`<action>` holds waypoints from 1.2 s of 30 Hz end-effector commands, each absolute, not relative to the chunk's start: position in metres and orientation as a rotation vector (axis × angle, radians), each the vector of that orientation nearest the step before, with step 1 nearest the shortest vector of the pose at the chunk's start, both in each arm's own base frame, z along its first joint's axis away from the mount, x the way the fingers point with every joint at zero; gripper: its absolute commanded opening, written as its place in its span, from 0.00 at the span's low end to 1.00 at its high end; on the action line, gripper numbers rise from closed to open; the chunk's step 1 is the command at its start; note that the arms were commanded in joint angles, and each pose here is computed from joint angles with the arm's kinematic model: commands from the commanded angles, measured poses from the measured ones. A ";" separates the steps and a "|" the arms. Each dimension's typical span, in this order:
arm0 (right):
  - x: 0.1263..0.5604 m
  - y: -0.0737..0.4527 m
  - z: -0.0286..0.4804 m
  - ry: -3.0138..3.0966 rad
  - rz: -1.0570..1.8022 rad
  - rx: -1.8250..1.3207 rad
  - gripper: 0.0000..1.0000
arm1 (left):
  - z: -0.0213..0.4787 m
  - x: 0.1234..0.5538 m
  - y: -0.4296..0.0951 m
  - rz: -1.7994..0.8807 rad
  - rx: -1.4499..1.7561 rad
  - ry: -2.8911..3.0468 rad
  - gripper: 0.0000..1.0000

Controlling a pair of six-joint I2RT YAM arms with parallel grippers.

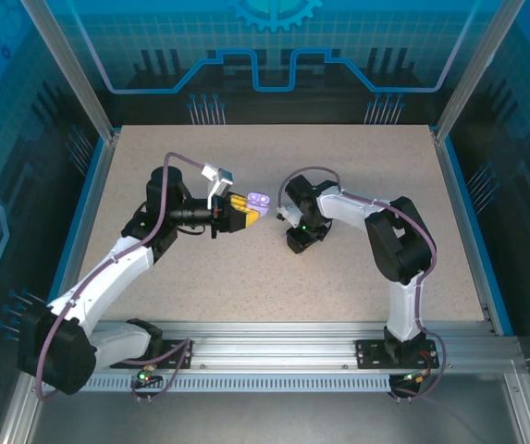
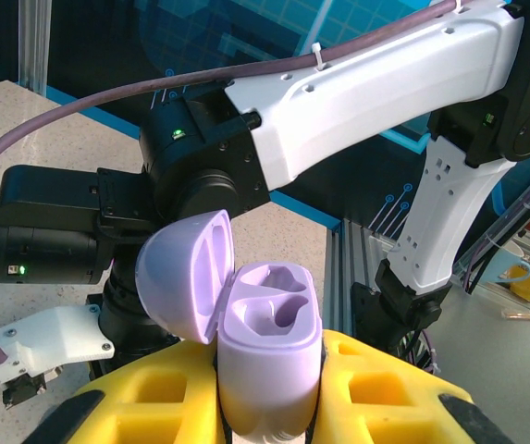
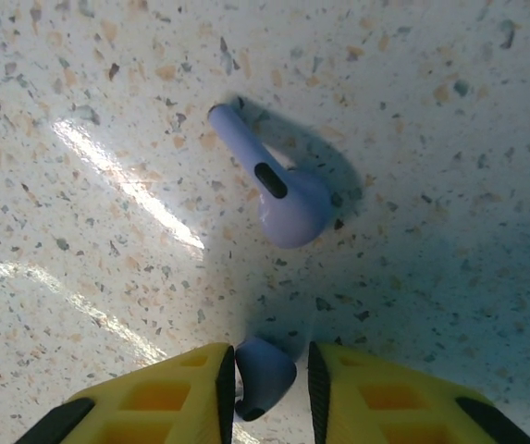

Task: Insert wireless bluetooth earbuds into charging case

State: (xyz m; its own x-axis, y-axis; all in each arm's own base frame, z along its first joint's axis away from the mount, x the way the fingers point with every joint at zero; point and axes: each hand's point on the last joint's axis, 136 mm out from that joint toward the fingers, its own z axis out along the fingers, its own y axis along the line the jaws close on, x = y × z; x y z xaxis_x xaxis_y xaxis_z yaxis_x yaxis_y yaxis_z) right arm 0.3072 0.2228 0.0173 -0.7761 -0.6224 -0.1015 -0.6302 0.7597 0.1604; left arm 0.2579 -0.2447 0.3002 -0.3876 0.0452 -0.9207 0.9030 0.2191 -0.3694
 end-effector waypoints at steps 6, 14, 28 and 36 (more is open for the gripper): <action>0.304 0.219 0.017 2.938 0.286 -0.975 0.31 | 0.309 0.260 -0.242 -1.273 0.901 1.633 0.10; 0.300 0.220 0.014 2.950 0.236 -0.985 0.34 | 0.309 0.260 -0.242 -1.274 0.900 1.635 0.10; 0.290 0.224 0.007 2.960 0.162 -0.987 0.29 | 0.310 0.259 -0.241 -1.273 0.898 1.634 0.10; 0.296 0.226 0.021 2.911 0.211 -0.918 0.22 | 0.309 0.259 -0.240 -1.270 0.891 1.639 0.10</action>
